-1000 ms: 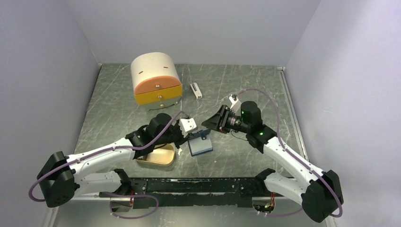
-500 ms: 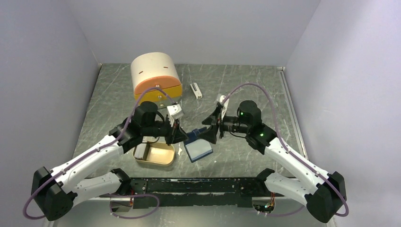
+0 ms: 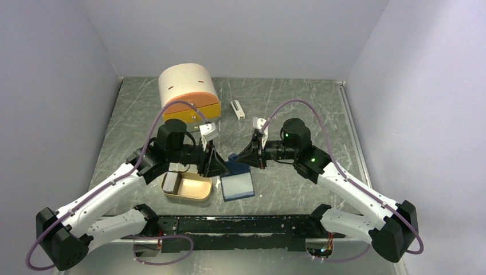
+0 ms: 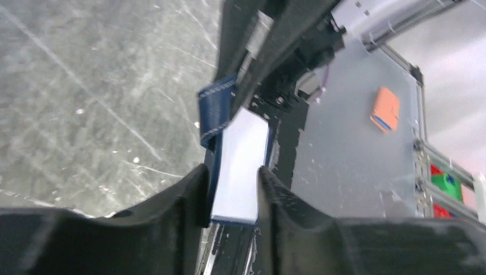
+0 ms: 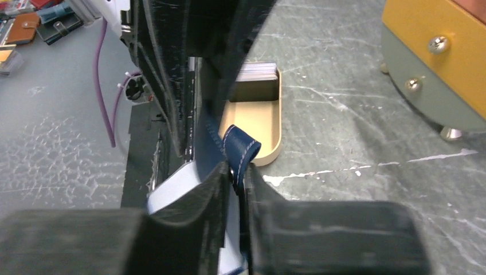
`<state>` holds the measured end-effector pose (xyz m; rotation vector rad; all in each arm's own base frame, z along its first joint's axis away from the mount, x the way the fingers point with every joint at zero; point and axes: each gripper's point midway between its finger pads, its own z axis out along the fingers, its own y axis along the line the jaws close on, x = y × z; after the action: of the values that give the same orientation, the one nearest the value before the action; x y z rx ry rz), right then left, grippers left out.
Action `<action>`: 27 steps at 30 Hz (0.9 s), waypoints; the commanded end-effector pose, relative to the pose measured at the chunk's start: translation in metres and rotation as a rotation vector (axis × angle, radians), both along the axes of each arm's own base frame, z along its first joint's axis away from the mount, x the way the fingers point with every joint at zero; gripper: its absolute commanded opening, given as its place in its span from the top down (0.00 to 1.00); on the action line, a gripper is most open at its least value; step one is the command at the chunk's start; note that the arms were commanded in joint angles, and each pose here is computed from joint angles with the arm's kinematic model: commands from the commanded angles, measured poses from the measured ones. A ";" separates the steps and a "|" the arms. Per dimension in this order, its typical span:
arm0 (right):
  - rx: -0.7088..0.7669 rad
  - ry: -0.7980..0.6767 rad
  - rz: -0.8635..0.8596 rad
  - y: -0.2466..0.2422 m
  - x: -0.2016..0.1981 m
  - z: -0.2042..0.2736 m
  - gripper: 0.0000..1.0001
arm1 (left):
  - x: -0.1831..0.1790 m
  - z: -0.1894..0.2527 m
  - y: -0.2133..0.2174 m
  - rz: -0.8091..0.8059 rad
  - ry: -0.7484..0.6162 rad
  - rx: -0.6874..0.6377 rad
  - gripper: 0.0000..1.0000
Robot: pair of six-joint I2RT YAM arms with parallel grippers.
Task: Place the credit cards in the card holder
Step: Adjust the card holder.
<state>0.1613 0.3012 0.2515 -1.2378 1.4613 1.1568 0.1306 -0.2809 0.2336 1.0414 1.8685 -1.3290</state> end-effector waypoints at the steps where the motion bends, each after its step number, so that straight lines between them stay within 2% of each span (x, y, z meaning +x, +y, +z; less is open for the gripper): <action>1: 0.109 0.066 -0.064 0.006 0.006 0.029 1.00 | 0.042 0.040 0.010 0.263 -0.030 -0.007 0.52; 4: 0.184 0.198 -0.166 0.006 0.013 0.037 1.00 | 0.064 0.070 0.027 0.434 -0.069 -0.062 0.44; 8: 0.358 0.392 -0.391 -0.005 0.036 0.054 1.00 | 0.085 0.089 0.057 0.713 -0.032 -0.109 0.35; 11: 0.494 0.555 -0.569 -0.023 0.057 0.056 1.00 | 0.085 0.089 0.066 0.791 0.024 -0.161 0.32; 14: 0.652 0.696 -0.649 -0.038 0.064 0.061 1.00 | 0.080 0.085 0.065 0.818 0.119 -0.246 0.32; 16: 0.746 0.723 -0.655 -0.047 0.063 0.071 1.00 | 0.075 0.085 0.061 0.807 0.176 -0.306 0.31; 20: 0.829 0.740 -0.772 -0.069 0.073 0.075 1.00 | 0.071 0.086 0.058 0.795 0.230 -0.391 0.27; 27: 0.988 0.815 -0.780 -0.086 0.074 0.076 1.00 | 0.076 0.064 0.031 0.689 0.275 -0.392 0.25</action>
<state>0.2287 0.2301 0.3168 0.3522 1.4756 1.4683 0.2024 -0.2318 0.2820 -0.0367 1.8746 -1.2332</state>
